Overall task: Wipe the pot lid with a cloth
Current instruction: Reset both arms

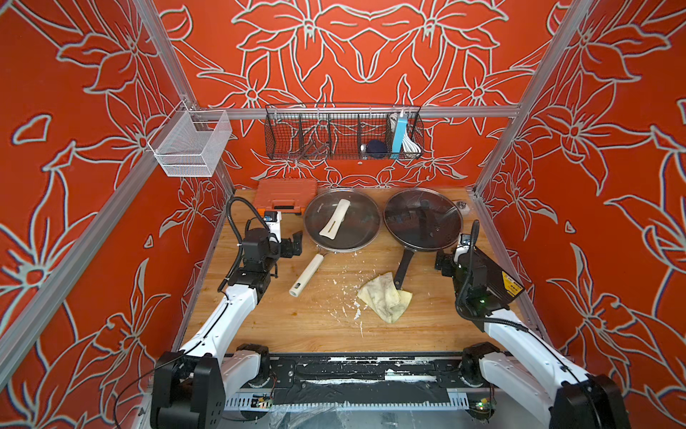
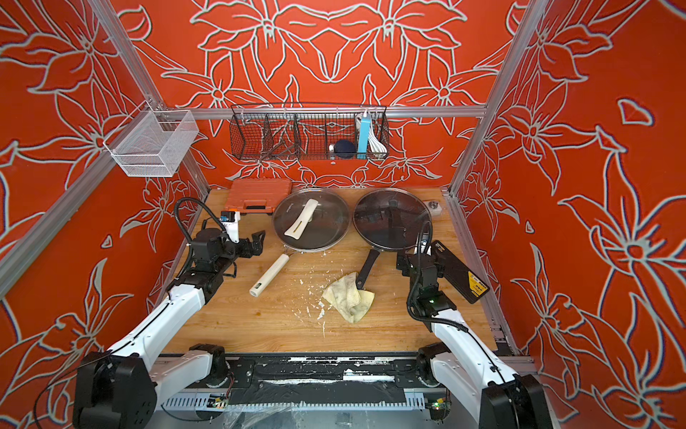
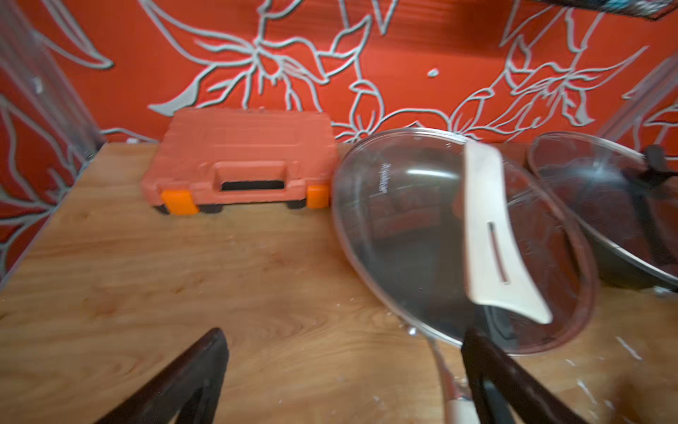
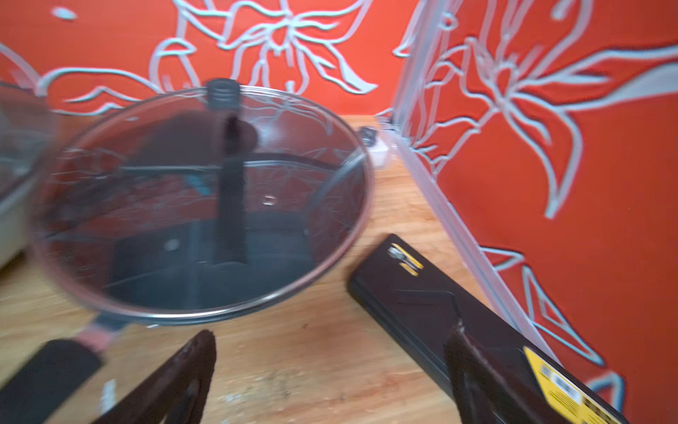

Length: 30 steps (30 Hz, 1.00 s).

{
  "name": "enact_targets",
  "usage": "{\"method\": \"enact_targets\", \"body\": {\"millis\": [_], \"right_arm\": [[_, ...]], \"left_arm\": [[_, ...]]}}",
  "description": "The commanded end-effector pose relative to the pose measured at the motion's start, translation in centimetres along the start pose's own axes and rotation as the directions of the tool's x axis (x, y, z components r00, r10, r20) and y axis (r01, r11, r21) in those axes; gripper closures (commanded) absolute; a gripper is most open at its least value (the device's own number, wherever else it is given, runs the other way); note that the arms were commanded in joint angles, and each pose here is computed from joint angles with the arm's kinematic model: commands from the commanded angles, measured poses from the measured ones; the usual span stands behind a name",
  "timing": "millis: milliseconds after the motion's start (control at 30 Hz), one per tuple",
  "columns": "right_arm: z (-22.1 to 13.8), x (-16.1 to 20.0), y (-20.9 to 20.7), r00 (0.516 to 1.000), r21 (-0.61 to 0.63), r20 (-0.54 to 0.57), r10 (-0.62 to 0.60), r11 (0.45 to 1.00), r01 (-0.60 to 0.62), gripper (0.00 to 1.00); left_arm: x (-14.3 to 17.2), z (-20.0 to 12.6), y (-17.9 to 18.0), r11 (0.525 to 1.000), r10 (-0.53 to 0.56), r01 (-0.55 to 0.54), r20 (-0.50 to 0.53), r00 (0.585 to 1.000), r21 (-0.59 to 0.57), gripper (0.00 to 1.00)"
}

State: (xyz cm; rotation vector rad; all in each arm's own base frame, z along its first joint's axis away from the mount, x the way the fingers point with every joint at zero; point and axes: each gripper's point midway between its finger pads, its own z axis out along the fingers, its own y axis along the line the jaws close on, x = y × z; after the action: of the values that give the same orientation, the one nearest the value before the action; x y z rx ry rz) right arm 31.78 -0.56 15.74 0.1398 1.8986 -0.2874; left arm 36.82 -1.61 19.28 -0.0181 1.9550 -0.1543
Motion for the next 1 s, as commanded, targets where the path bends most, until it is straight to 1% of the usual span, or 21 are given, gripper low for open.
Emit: {"method": "enact_targets", "body": {"millis": [0,67,133,200,300,333,367,433,467,567,600,667,733,800,833,867,933,967], "right_arm": [[0.7,-2.0,-2.3,0.992,0.113,0.122,0.042,0.992,-0.056,0.02],[1.4,-1.5,-2.6,0.993,0.125,0.109,0.041,0.991,-0.055,0.02],[2.0,-1.2,-3.1,0.993,0.141,0.111,0.05,0.988,-0.066,0.02],[2.2,-1.2,-3.1,0.995,0.125,0.093,0.037,0.991,-0.049,0.02],[2.3,0.0,-3.8,0.998,0.167,0.055,0.023,0.985,-0.032,0.01],[2.4,0.7,-3.9,0.999,0.166,0.032,0.029,0.986,-0.034,0.01],[2.5,1.2,-3.9,0.999,0.155,0.032,0.038,0.987,-0.043,0.01],[3.0,1.5,-3.9,0.999,0.158,0.026,0.033,0.987,-0.037,0.01],[3.3,1.5,-3.7,0.999,0.15,0.025,0.022,0.988,-0.026,0.01],[3.9,1.0,-2.8,0.998,0.102,0.057,-0.003,0.995,-0.003,0.01],[4.1,1.2,-2.4,0.999,0.077,0.036,-0.014,0.997,0.011,0.01],[4.5,1.4,-1.8,0.999,0.039,0.029,-0.024,0.999,0.023,0.01],[4.9,1.8,-0.8,0.999,-0.012,0.025,-0.042,0.999,0.043,0.01],[5.5,2.7,-0.2,0.998,-0.039,0.02,-0.056,0.998,0.056,0.01],[5.9,3.2,0.3,0.998,-0.056,0.02,-0.063,0.996,0.064,0.01],[6.2,3.6,0.7,0.997,-0.073,0.021,-0.069,0.995,0.07,0.01],[6.8,3.6,1.2,0.996,-0.088,0.039,-0.079,0.993,0.082,0.02],[6.9,3.7,1.2,0.997,-0.091,0.0,-0.083,0.992,0.082,0.02]], "left_arm": [[0.9,0.6,2.2,0.998,-0.026,0.027,0.026,0.999,-0.063,0.01],[2.4,1.3,2.9,0.996,-0.066,0.068,0.022,0.998,-0.062,0.01],[3.8,1.9,3.6,0.995,-0.071,0.072,0.017,0.997,-0.075,0.01],[3.8,2.0,4.2,0.995,-0.059,0.059,0.002,0.998,-0.082,0.01],[4.8,1.5,4.7,0.993,-0.076,0.075,-0.006,0.997,-0.093,0.01],[5.5,1.2,4.8,0.991,-0.086,0.085,-0.002,0.996,-0.099,0.01],[6.1,1.0,5.0,0.988,-0.1,0.101,0.008,0.995,-0.113,0.01],[6.0,1.2,5.1,0.989,-0.091,0.093,0.021,0.996,-0.112,0.01],[6.5,1.5,4.8,0.992,-0.086,0.085,-0.001,0.996,-0.095,0.01],[8.0,2.2,4.3,0.996,-0.072,0.072,0.001,0.997,-0.052,0.01],[8.3,2.5,4.2,0.997,-0.066,0.066,0.002,0.998,-0.04,0.01],[8.9,3.1,3.5,0.999,-0.047,0.047,-0.01,0.999,0.002,0.01],[9.3,3.2,2.9,1.0,-0.019,0.019,-0.022,1.0,0.018,0.01],[9.7,3.5,2.3,0.999,0.009,-0.01,0.004,1.0,0.036,0.01],[9.6,3.5,2.3,0.999,0.01,-0.01,0.007,1.0,0.035,0.01],[9.8,3.5,2.2,0.999,0.013,-0.013,-0.023,1.0,0.034,0.01],[9.7,3.7,2.8,1.0,0.01,-0.01,-0.003,1.0,-0.012,0.01],[9.6,3.8,3.4,0.999,-0.004,0.003,-0.014,1.0,-0.046,0.01]]}}
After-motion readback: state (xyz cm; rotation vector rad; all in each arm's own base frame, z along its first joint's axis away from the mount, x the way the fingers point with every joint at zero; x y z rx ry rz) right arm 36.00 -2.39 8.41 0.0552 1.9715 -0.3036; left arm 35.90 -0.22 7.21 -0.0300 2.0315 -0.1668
